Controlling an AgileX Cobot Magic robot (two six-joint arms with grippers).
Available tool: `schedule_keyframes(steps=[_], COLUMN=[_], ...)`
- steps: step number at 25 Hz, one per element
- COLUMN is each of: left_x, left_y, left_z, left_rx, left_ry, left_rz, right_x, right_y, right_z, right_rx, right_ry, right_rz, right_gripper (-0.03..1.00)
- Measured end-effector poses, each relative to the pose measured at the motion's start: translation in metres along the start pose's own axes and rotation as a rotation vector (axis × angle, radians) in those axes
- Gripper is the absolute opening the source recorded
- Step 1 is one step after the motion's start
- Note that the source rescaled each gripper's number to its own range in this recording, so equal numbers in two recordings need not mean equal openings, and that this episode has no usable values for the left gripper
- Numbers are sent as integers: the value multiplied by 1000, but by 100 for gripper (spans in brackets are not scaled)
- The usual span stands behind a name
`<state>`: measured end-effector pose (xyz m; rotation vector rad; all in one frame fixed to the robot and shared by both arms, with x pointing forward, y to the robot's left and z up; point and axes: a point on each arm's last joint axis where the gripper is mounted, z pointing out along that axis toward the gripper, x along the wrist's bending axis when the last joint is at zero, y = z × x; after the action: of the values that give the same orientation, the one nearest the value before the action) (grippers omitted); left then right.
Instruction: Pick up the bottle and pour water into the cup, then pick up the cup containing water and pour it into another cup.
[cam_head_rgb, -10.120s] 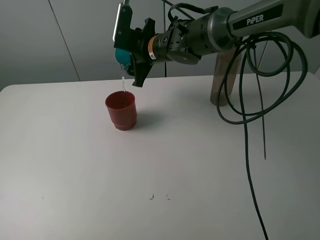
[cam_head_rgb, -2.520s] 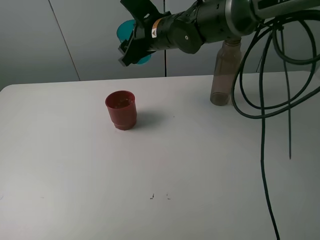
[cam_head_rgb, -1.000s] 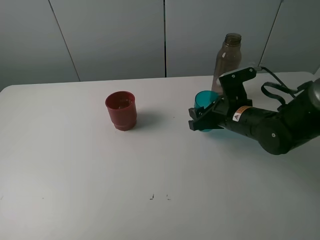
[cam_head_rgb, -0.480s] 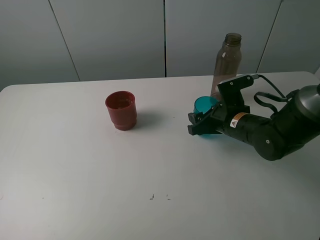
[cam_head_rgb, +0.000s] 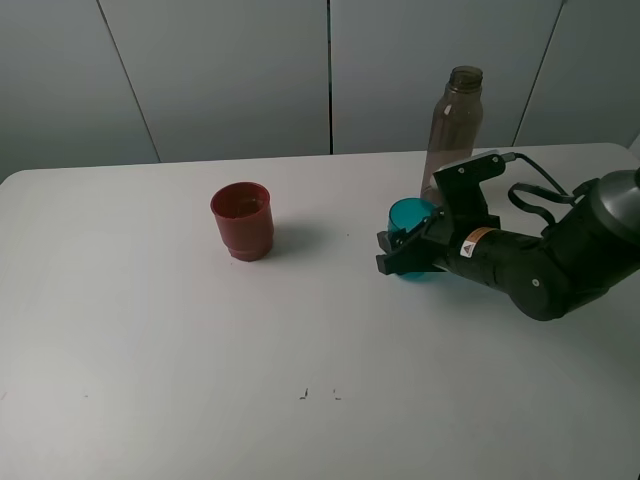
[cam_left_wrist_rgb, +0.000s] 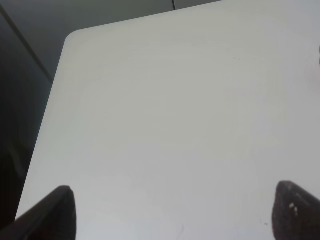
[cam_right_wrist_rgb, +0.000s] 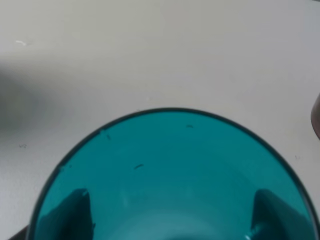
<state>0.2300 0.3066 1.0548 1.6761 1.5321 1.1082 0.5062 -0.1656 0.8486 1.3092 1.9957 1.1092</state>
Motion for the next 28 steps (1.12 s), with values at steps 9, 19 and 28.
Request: schedule_keyframes(steps=[9, 19, 28], left_x=[0, 0, 0], left_y=[0, 0, 0], left_z=[0, 0, 0], left_rx=[0, 0, 0], left_ry=[0, 0, 0], left_rz=[0, 0, 2], right_x=[0, 1, 2], right_y=[-5, 4, 28], right_z=[0, -22, -74], right_rx=[59, 241, 428], right_ry=[-2, -5, 3], right_rz=[40, 49, 25], right_gripper=[99, 99, 99])
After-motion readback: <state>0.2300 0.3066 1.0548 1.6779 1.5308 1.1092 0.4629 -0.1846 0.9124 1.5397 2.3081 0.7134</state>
